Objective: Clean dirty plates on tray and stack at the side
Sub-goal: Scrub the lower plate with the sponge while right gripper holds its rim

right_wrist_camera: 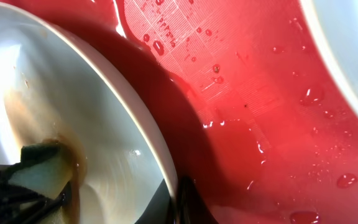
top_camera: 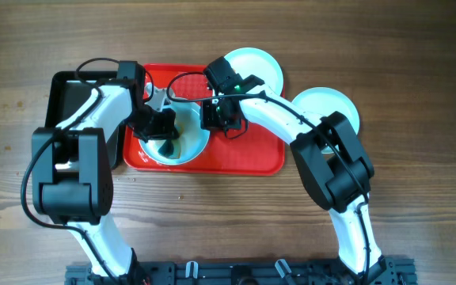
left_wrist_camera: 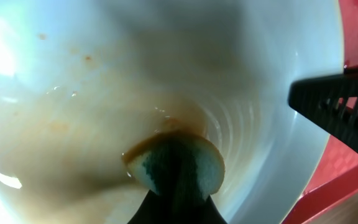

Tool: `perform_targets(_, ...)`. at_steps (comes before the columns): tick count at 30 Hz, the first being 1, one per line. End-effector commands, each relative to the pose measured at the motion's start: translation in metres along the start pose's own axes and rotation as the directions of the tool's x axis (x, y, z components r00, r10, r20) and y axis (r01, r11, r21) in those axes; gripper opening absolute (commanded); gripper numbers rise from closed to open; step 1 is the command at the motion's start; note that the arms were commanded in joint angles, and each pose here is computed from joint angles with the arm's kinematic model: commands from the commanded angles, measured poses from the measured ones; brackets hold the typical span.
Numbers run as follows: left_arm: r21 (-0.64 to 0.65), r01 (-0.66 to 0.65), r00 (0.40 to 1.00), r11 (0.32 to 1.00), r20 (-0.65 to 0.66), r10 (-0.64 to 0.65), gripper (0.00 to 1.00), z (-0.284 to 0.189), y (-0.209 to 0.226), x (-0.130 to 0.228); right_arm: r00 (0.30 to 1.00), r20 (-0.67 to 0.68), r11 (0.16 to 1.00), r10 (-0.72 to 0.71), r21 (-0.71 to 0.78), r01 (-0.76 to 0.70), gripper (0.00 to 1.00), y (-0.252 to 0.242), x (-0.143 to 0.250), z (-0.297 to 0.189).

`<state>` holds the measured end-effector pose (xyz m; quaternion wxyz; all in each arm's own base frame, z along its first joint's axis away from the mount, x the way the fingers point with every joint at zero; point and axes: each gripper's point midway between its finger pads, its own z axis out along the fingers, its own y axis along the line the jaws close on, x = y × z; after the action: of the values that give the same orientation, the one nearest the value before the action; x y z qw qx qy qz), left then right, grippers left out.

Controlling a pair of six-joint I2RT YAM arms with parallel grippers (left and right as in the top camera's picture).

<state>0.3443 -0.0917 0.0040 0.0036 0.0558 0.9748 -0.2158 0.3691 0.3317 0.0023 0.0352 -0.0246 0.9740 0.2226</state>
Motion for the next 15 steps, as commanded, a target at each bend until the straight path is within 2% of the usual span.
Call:
perform_targets(1,0.019,0.009,1.0,1.0,-0.017,-0.008,0.04,0.024,0.001,0.003,1.0,-0.023,1.0,0.017,0.011,-0.017,0.04,-0.006,0.003,0.015)
perform_targets(4,-0.015,0.086,0.987,0.996,0.137,-0.083,0.04,0.022,0.009,-0.035,1.0,-0.024,1.0,0.015,0.012,-0.015,0.04,-0.007,0.003,0.015)
perform_targets(7,-0.059,0.183,0.947,0.981,0.277,-0.16,0.04,0.016,0.023,-0.067,1.0,-0.024,1.0,0.015,0.012,-0.014,0.04,-0.007,0.003,0.015)
perform_targets(10,-0.108,0.265,0.907,0.958,0.365,-0.21,0.04,0.012,0.037,-0.084,1.0,-0.023,1.0,0.014,0.012,-0.014,0.04,-0.007,0.003,0.015)
perform_targets(12,-0.181,0.379,0.864,0.908,0.421,-0.276,0.04,0.007,0.057,-0.085,1.0,-0.023,1.0,0.013,0.012,-0.012,0.04,-0.007,0.003,0.015)
perform_targets(15,-0.302,0.583,0.779,0.754,0.472,-0.413,0.04,-0.001,0.09,-0.061,1.0,-0.022,1.0,0.012,0.011,-0.012,0.04,-0.006,0.003,0.015)
